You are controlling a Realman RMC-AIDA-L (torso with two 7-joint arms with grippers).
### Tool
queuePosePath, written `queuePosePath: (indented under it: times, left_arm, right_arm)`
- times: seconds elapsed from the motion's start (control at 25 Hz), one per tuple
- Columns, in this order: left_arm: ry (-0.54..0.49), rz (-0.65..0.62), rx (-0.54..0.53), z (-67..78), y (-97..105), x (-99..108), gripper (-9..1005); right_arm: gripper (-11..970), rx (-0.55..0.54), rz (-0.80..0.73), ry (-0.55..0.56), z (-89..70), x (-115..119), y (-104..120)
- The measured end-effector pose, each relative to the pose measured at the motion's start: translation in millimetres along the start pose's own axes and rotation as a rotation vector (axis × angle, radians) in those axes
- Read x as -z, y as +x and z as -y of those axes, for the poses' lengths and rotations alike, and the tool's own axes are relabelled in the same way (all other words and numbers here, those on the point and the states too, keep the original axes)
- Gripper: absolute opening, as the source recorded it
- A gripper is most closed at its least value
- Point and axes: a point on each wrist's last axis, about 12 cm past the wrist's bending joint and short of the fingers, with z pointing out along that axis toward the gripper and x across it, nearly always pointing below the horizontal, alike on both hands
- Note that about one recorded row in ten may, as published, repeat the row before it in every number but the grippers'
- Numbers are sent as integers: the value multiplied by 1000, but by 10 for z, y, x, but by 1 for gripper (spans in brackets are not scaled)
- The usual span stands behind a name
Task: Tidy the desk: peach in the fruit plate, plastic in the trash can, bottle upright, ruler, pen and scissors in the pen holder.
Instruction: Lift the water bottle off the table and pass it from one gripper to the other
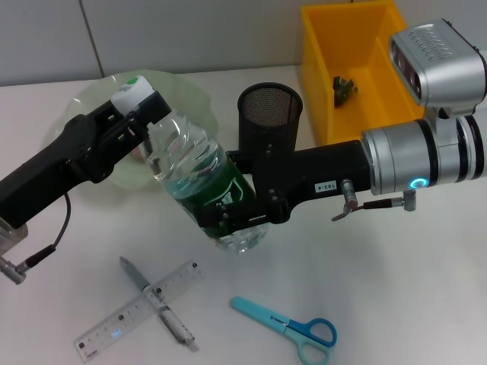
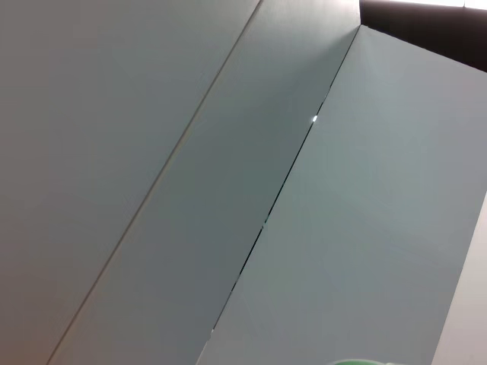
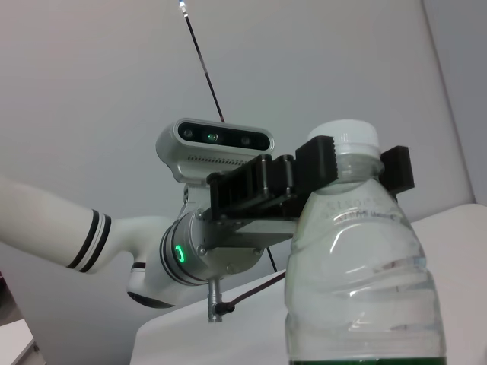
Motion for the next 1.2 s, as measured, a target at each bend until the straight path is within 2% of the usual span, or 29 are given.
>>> queuePosePath:
  times: [1.2]
  left_arm:
    - [0,10,9,0,-17,10,445]
  right_arm:
    - [765,-8,-54,18,0,42,91]
